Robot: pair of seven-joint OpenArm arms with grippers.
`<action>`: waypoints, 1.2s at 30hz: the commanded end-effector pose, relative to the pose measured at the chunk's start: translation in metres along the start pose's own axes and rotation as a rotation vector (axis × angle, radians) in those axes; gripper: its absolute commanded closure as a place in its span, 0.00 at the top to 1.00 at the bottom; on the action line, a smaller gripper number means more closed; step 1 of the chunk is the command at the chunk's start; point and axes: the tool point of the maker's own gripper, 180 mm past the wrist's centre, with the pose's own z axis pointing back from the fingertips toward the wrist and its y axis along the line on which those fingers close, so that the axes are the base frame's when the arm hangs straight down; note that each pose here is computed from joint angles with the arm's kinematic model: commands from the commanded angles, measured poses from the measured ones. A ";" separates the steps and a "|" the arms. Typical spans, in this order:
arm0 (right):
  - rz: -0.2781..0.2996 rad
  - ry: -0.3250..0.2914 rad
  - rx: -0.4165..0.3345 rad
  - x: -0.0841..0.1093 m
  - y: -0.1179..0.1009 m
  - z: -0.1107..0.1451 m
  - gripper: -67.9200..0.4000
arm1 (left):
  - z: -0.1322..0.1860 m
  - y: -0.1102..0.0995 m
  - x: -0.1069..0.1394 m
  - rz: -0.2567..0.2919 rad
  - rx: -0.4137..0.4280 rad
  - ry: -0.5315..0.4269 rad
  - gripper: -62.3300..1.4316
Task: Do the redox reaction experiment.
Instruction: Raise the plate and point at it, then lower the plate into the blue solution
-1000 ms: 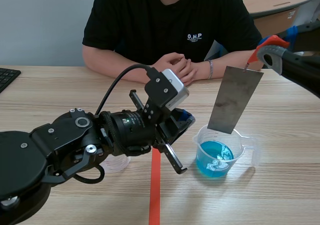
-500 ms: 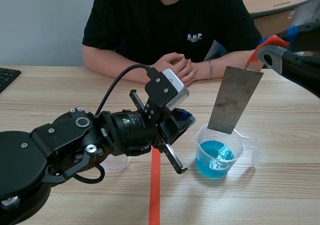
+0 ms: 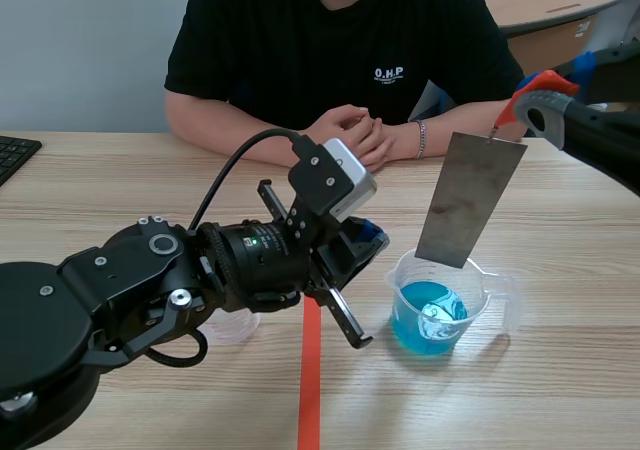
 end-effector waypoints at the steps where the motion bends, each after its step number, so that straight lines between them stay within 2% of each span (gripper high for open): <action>1: 0.015 -0.024 0.004 0.008 -0.004 0.000 0.03 | 0.000 0.006 0.011 -0.014 0.007 -0.032 0.09; 8: 0.016 -0.023 0.004 0.008 -0.004 0.000 0.03 | 0.020 0.002 -0.003 -0.026 0.005 0.004 0.09; 18: 0.016 -0.021 0.004 0.007 -0.004 0.000 0.03 | 0.089 0.005 0.001 -0.054 0.070 0.017 0.09; 22: 0.016 -0.020 0.004 0.007 -0.004 0.000 0.03 | 0.119 0.004 -0.007 -0.053 0.097 0.062 0.09; 26: 0.013 -0.013 0.003 0.005 -0.004 0.001 0.03 | 0.151 0.002 -0.023 -0.028 0.153 0.118 0.09; 31: -0.021 0.004 -0.001 -0.007 -0.003 0.002 0.03 | 0.195 0.005 -0.051 0.022 0.270 0.205 0.09; 36: -0.056 0.010 0.002 -0.017 0.000 0.001 0.03 | 0.238 -0.004 -0.074 0.099 0.361 0.283 0.09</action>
